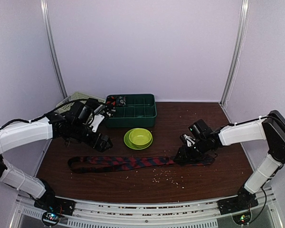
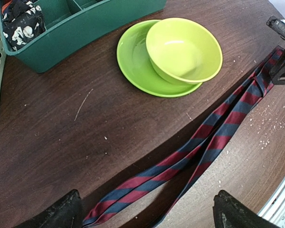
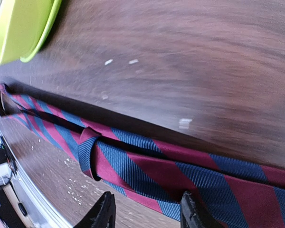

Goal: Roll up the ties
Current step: Move the tie to the center of the board.

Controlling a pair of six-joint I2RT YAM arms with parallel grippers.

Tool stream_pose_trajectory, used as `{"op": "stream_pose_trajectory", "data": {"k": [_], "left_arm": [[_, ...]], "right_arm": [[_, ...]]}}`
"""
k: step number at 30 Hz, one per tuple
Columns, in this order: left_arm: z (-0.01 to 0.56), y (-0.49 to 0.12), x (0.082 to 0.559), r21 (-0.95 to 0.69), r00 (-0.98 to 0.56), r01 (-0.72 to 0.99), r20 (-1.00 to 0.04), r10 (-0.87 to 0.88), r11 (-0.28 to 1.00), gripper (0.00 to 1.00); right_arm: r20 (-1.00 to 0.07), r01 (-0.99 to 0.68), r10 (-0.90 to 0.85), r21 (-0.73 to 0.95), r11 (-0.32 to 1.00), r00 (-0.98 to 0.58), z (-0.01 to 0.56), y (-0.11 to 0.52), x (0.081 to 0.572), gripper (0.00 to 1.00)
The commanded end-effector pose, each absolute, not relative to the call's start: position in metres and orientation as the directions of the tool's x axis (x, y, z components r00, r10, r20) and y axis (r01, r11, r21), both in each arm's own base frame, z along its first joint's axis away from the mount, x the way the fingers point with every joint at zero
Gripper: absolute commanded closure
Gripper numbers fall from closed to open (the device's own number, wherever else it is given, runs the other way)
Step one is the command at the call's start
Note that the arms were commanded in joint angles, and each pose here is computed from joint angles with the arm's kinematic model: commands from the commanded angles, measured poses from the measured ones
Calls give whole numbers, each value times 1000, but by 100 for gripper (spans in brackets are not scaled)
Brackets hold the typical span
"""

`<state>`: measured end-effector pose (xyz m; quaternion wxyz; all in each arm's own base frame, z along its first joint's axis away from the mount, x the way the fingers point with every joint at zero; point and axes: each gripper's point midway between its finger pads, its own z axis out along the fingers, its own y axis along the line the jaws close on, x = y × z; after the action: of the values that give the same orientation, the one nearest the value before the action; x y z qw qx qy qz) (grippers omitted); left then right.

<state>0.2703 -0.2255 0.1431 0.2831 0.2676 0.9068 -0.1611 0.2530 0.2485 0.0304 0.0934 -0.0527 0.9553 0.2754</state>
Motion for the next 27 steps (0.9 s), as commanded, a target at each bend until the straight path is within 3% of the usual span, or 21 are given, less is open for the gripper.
{"op": "stream_pose_trajectory", "data": {"k": [1, 8, 14, 19, 23, 27], "left_arm": [[156, -238, 281, -164, -678, 586, -635, 370, 793, 2], [154, -243, 286, -162, -674, 595, -633, 379, 787, 2], [138, -254, 273, -173, -636, 696, -600, 486, 697, 6], [127, -266, 241, -230, -534, 834, -567, 627, 502, 17], [107, -246, 242, -119, -466, 876, -464, 753, 468, 28], [86, -235, 218, -133, -352, 936, -392, 850, 326, 32]], "right_arm": [[-143, -50, 15, 443, 895, -990, 6, 205, 239, 52], [-88, 78, 118, 359, 930, -989, 0, 144, 224, 51], [-158, 120, 178, 323, 939, -971, 33, 109, 230, 48], [-239, 3, 107, 397, 918, -965, 69, 124, 248, 49], [-335, -146, 24, 474, 869, -942, 103, 151, 259, 49], [-404, -234, -16, 496, 837, -915, 121, 177, 265, 48]]}}
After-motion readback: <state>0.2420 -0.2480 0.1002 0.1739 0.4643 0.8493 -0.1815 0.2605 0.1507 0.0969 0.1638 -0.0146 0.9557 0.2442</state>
